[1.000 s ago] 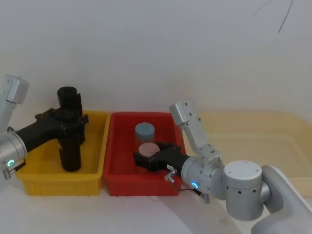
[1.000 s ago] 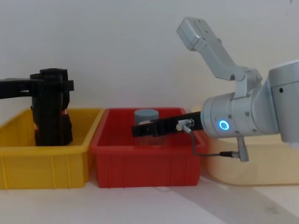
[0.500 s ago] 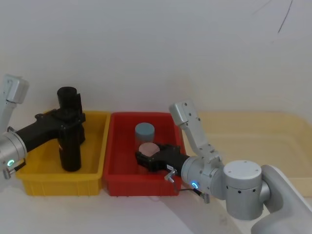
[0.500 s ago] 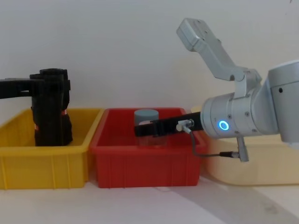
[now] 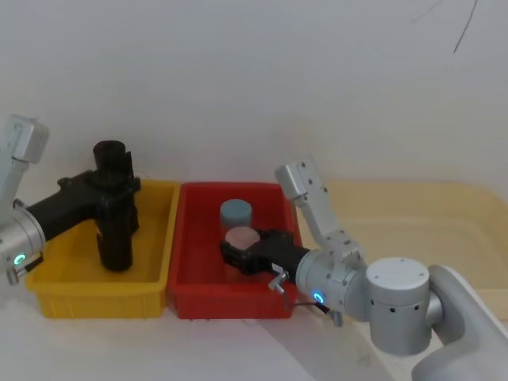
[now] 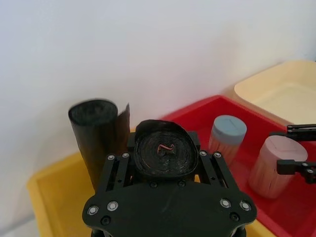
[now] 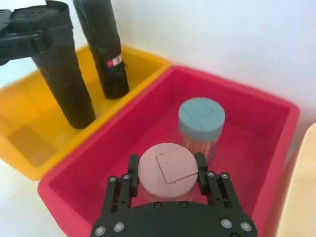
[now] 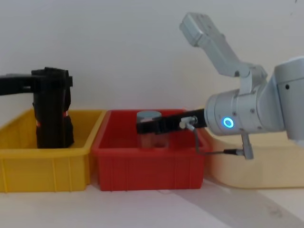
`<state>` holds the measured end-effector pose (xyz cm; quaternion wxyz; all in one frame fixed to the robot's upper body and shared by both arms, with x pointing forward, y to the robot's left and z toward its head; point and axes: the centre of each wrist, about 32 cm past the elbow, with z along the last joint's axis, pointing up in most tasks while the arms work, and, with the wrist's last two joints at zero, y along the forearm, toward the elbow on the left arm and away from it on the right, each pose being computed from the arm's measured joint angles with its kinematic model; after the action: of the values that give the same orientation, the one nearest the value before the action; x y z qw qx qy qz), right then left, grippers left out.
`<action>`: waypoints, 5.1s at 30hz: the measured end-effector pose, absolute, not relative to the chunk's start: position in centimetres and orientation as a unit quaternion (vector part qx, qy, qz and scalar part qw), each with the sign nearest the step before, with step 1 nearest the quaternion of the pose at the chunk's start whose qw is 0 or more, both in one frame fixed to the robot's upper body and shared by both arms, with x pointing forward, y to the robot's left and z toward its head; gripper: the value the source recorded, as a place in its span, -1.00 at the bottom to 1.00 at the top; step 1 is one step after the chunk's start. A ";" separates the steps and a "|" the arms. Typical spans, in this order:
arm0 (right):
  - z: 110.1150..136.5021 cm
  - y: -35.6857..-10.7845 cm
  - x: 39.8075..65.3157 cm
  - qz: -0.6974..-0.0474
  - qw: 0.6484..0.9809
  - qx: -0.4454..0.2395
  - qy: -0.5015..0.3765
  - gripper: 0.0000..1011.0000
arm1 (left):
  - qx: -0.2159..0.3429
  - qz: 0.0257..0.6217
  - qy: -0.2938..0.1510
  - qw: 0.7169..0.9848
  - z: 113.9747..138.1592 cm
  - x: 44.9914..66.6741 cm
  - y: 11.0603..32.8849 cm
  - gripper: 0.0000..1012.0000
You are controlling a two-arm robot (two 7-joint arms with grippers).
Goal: Pick up the garbage bag with the one hand and transfer it to the other hand.
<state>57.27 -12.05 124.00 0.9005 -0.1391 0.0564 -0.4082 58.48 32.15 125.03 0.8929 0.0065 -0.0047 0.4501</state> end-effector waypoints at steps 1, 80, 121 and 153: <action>124.1 -12.1 57.2 -0.408 0.901 -0.137 0.054 0.29 | 0.005 0.450 -0.010 0.893 125.3 58.5 32.1 0.10; 130.8 -26.5 53.0 -0.633 0.762 -0.110 -0.077 0.98 | -0.149 0.148 -0.131 0.969 139.5 72.7 12.1 0.10; 136.3 -16.3 59.1 -0.533 0.823 -0.055 -0.186 0.98 | -0.147 0.143 -0.131 0.970 139.7 72.7 11.8 0.10; 137.0 -14.5 60.8 -0.542 0.815 -0.059 -0.199 0.04 | -0.147 0.143 -0.131 0.970 139.7 72.7 11.8 0.10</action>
<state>60.82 -14.52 136.95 0.8146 -0.0585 -0.1993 -0.5415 72.68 11.77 139.68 0.9699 -0.1474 -0.1306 0.1433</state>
